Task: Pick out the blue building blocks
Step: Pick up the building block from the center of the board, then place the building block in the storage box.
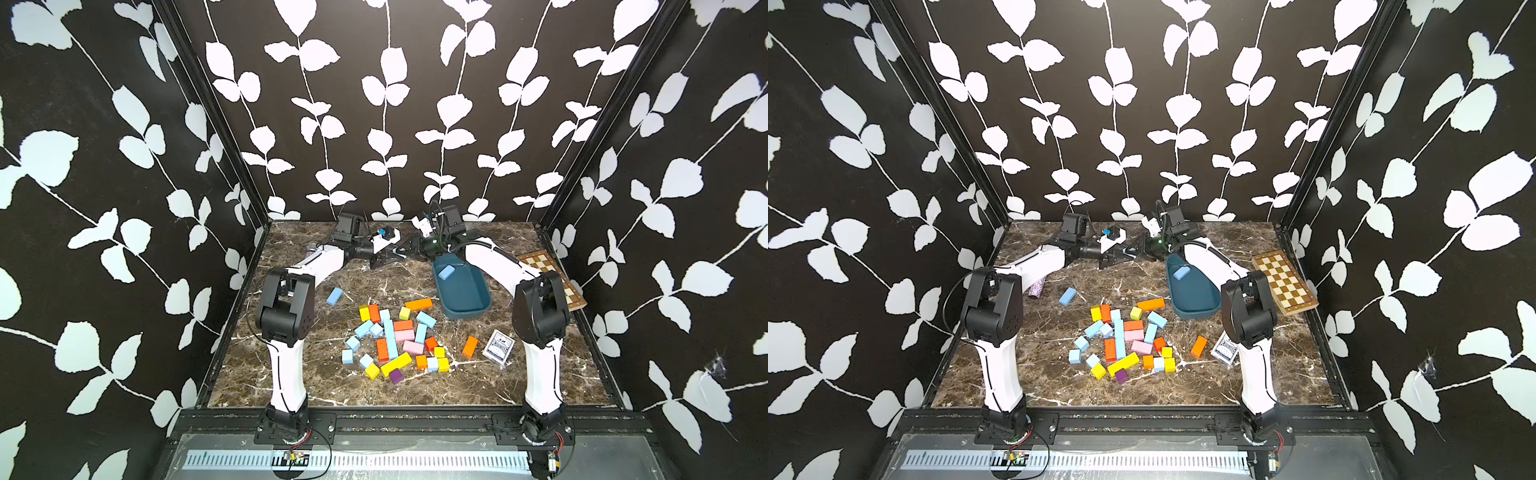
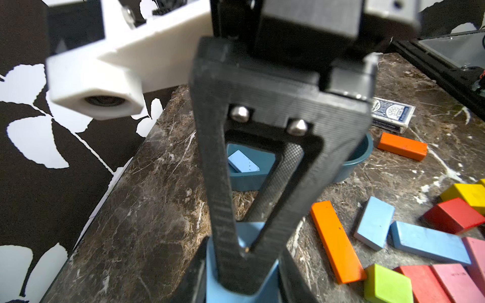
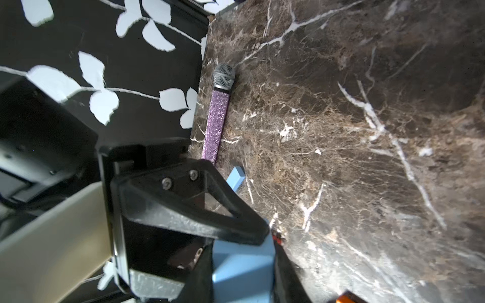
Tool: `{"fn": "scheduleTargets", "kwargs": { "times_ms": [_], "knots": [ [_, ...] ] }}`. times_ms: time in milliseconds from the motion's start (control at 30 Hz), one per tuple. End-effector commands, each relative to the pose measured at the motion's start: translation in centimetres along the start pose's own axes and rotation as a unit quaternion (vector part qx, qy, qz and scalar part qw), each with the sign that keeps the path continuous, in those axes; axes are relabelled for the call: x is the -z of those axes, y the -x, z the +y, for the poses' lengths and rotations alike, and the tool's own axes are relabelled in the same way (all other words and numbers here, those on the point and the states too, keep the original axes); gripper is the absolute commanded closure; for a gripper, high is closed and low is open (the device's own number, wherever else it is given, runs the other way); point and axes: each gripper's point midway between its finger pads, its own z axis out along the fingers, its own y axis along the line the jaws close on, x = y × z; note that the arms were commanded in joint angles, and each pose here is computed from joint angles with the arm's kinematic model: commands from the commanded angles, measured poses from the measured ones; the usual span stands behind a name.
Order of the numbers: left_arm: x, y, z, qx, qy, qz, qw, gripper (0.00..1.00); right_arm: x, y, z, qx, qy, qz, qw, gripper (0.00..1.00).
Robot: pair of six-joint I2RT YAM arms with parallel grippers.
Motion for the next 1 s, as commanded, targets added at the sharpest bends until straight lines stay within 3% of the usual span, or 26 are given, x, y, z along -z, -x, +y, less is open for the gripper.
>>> {"fn": "scheduleTargets", "kwargs": {
  "times_ms": [0,100,233,400,533,667,767,967],
  "knots": [
    [1.1,3.6,-0.4,-0.029,0.003,-0.026,0.999,0.76,0.1,0.5,0.6,0.029,0.01,-0.005,1.0,0.8],
    [1.1,3.6,0.0,-0.03,0.014,-0.022,0.999,0.49,1.1,0.9,-0.5,0.03,-0.017,-0.019,0.999,0.81],
    [1.1,3.1,0.6,-0.018,0.034,-0.013,0.999,0.29,4.2,1.4,-4.3,0.019,-0.105,-0.045,0.993,0.81],
    [0.7,1.4,2.0,0.029,0.069,0.009,0.997,0.23,9.3,0.0,-10.7,0.005,-0.26,-0.03,0.965,0.8],
    [0.4,-0.2,3.9,0.072,0.115,0.037,0.99,0.23,13.4,-1.8,-15.8,-0.022,-0.385,0.004,0.923,0.8],
    [0.4,-1.3,4.2,0.098,0.128,0.051,0.985,0.24,15.7,-2.9,-18.7,-0.02,-0.463,0.048,0.885,0.78],
    [0.2,-1.9,4.0,0.106,0.126,0.058,0.985,0.24,15.4,-2.9,-19.6,-0.018,-0.47,0.065,0.88,0.78],
    [0.1,-2.7,4.5,0.109,0.134,0.074,0.982,0.24,12.4,-3.2,-19.4,0.009,-0.432,0.089,0.897,0.77]
  ]
}}
